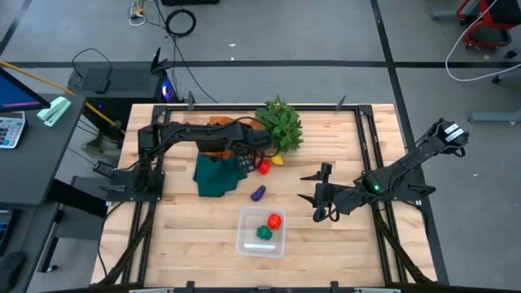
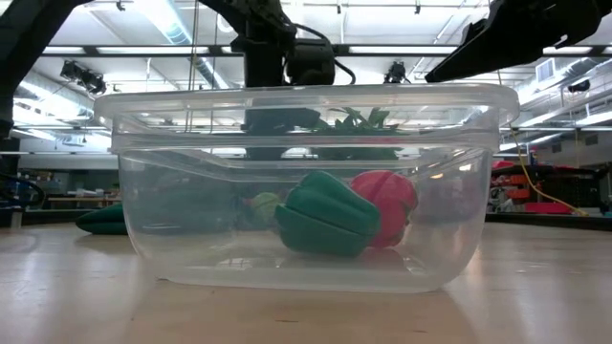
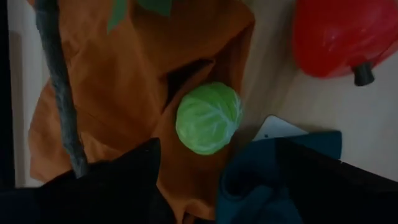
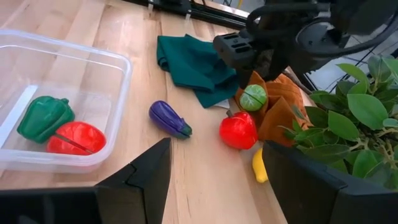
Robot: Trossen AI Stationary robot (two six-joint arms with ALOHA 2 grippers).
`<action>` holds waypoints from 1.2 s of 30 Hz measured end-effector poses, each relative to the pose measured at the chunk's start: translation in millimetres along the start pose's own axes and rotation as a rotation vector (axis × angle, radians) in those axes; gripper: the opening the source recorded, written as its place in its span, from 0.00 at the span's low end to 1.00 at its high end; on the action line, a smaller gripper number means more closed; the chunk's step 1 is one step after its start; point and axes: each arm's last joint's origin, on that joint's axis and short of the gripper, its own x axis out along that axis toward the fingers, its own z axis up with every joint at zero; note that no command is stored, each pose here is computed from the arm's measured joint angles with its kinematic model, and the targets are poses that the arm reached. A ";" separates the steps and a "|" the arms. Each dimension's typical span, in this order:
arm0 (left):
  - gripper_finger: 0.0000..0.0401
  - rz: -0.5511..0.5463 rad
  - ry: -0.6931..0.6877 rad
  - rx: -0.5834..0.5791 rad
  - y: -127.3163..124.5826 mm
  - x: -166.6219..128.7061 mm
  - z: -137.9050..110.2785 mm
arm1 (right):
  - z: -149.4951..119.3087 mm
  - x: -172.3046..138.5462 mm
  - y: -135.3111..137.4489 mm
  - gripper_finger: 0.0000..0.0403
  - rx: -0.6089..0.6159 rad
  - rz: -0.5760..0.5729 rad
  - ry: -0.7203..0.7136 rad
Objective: Pick and placing Produce into tupperware
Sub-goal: Put the green cabbage into the transparent bin
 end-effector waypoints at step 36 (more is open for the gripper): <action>0.78 -0.107 0.055 -0.007 6.8 40.5 7.2 | -1.0 0.1 0.1 0.53 0.014 0.005 0.009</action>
